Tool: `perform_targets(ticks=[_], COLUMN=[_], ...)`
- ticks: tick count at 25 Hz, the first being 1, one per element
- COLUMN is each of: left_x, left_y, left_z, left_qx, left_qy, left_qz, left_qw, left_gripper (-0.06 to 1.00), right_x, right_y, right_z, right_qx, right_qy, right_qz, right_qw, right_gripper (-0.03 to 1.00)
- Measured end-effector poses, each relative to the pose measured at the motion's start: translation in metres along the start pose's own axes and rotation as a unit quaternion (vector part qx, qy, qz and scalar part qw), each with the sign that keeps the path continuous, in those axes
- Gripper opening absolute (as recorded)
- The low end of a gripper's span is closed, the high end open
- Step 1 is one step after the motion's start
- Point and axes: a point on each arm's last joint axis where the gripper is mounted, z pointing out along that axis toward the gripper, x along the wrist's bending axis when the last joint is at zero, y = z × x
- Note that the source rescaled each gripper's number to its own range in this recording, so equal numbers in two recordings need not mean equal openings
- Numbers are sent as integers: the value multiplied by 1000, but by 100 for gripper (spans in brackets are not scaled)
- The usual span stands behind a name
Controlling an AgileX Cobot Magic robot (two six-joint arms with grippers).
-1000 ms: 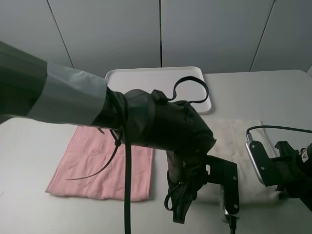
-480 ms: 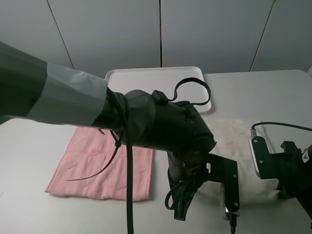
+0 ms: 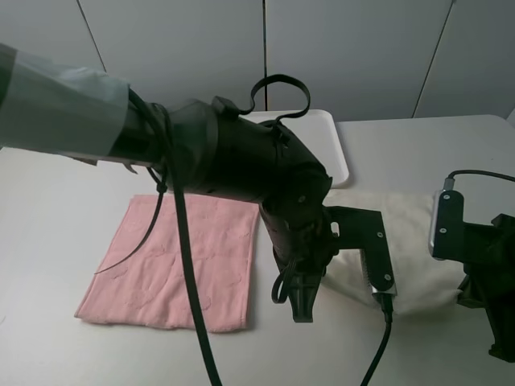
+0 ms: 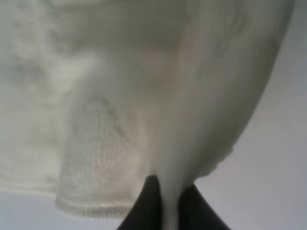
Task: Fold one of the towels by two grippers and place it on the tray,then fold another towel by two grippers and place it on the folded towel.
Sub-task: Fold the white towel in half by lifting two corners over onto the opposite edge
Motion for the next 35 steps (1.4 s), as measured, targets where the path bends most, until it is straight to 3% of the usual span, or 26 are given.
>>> perform_targets(ticks=[4, 10, 19, 22, 26, 35], left_x=[20, 38, 73, 85, 90, 90], left_y=[-5, -12, -21, -16, -14, -17], left_z=[-13, -17, -26, -33, -29, -18], left_qx=[-36, -58, -95, -111, -99, -82], left_qy=[12, 23, 50, 60, 54, 54], left_qz=[-48, -99, -218, -235, -241, -257], left_qw=[998, 993, 970, 964, 964, 962], left_gripper=[0, 0, 0, 0, 0, 0], right_x=[-11, -32, -44, -46, -50, -80], right_y=[8, 25, 34, 33, 34, 59], right_z=[-13, -28, -35, -34, -21, -6], right_qx=[-35, -87, -131, -129, -105, -112], right_qy=[-33, -67, -77, -77, -73, -73], right_qz=[95, 213, 335, 372, 421, 446], right_qw=[994, 971, 930, 916, 898, 885], right_gripper=[0, 0, 0, 0, 0, 0])
